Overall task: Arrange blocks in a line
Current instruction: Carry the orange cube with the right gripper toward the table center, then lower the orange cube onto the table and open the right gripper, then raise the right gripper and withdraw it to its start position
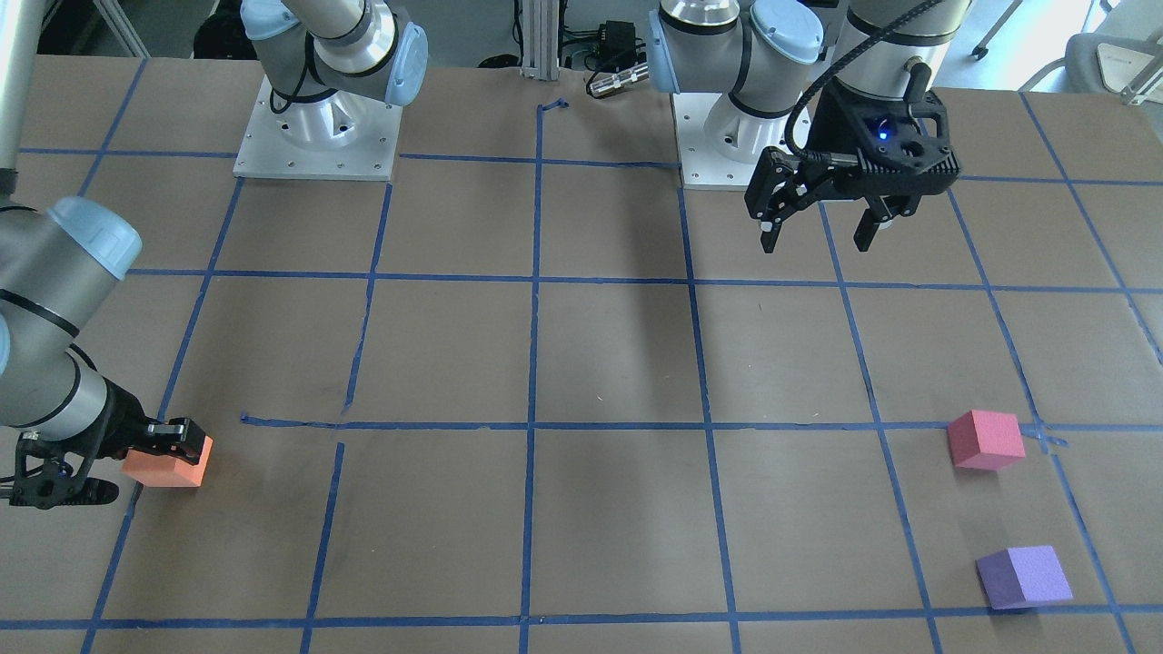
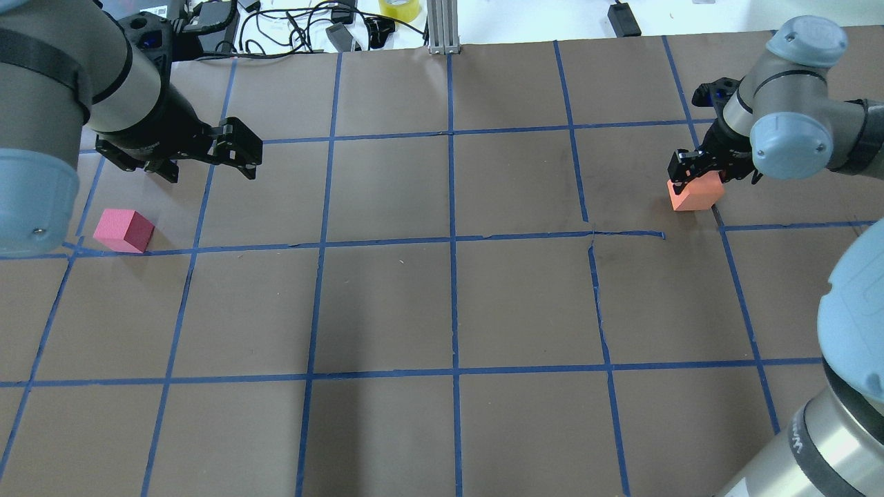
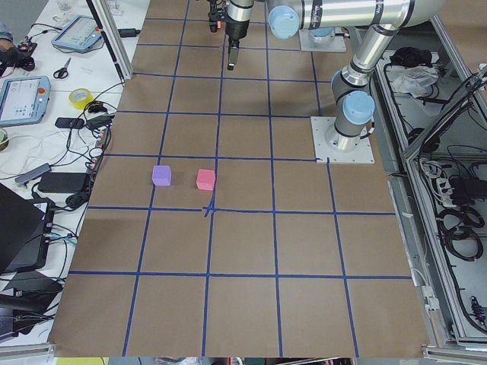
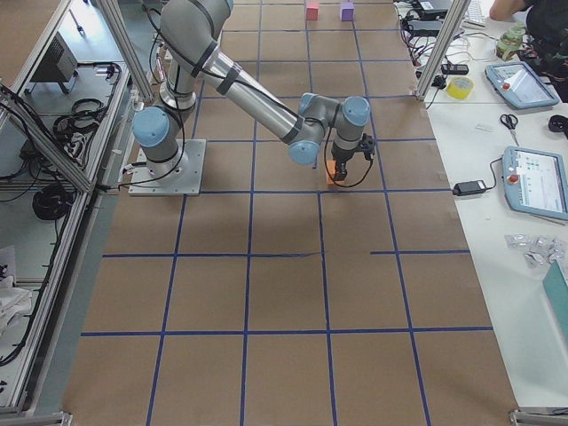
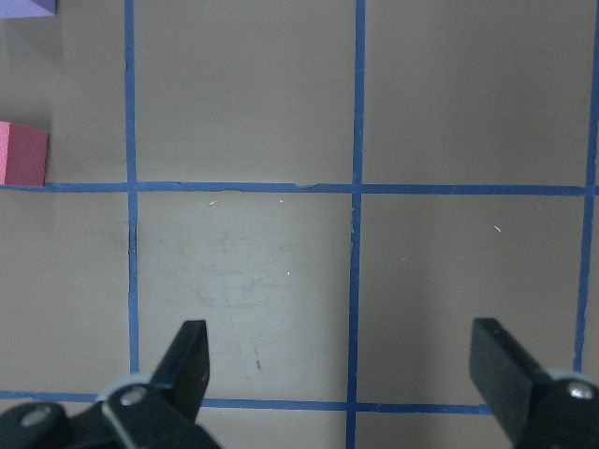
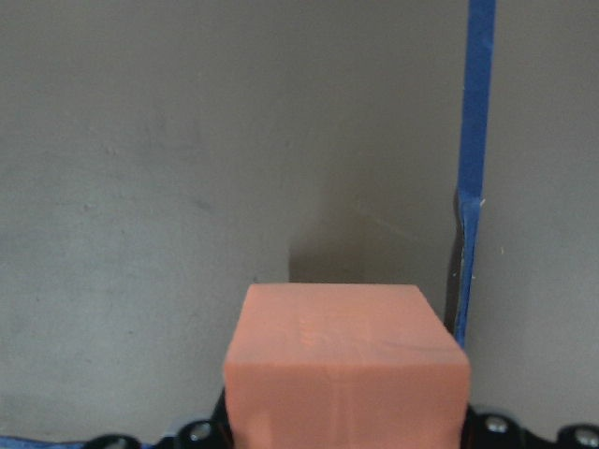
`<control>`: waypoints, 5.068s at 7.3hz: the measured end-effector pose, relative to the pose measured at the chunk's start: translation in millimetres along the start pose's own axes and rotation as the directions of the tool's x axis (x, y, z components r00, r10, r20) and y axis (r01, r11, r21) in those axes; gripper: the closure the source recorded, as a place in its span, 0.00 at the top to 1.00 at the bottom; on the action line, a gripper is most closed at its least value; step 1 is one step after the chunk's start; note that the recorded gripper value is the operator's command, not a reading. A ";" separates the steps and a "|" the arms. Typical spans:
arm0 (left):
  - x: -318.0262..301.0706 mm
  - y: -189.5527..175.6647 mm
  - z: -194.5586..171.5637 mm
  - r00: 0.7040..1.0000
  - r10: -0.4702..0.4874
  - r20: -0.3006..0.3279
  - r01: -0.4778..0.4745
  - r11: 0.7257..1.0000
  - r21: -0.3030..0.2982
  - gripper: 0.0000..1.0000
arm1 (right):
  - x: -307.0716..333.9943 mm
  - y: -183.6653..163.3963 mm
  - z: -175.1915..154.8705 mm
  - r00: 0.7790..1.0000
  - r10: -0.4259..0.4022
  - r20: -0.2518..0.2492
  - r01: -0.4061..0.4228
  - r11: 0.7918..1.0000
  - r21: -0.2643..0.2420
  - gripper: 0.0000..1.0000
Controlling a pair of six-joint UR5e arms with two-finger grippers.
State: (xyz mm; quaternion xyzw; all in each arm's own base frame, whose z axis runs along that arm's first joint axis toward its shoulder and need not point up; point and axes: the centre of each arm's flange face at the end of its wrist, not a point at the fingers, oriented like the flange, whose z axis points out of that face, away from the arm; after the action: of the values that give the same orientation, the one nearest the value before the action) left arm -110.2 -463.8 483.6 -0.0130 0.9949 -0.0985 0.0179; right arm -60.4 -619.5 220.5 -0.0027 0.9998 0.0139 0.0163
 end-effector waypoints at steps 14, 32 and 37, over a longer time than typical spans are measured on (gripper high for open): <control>3.4 3.4 15.1 1.000 -0.001 -0.008 0.001 1.000 0.030 1.00 | -429.5 -39.0 -13.5 0.998 0.036 0.047 -0.041 0.995 0.093 0.00; -0.3 3.7 3.5 1.000 -0.012 -0.006 0.012 0.998 0.061 1.00 | -453.0 -30.4 -43.9 0.993 0.086 0.081 -0.094 0.990 0.101 1.00; -0.3 1.4 11.2 1.000 -0.018 -0.007 0.018 0.999 0.047 1.00 | -331.8 29.0 -224.9 0.999 0.015 0.032 -0.017 0.998 0.058 1.00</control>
State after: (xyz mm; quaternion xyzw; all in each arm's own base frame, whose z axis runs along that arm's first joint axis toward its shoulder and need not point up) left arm -109.5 -464.7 472.4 -0.0214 0.9922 -0.1222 0.0139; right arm 263.8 -595.1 456.9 0.0058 0.9993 -0.0152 0.0322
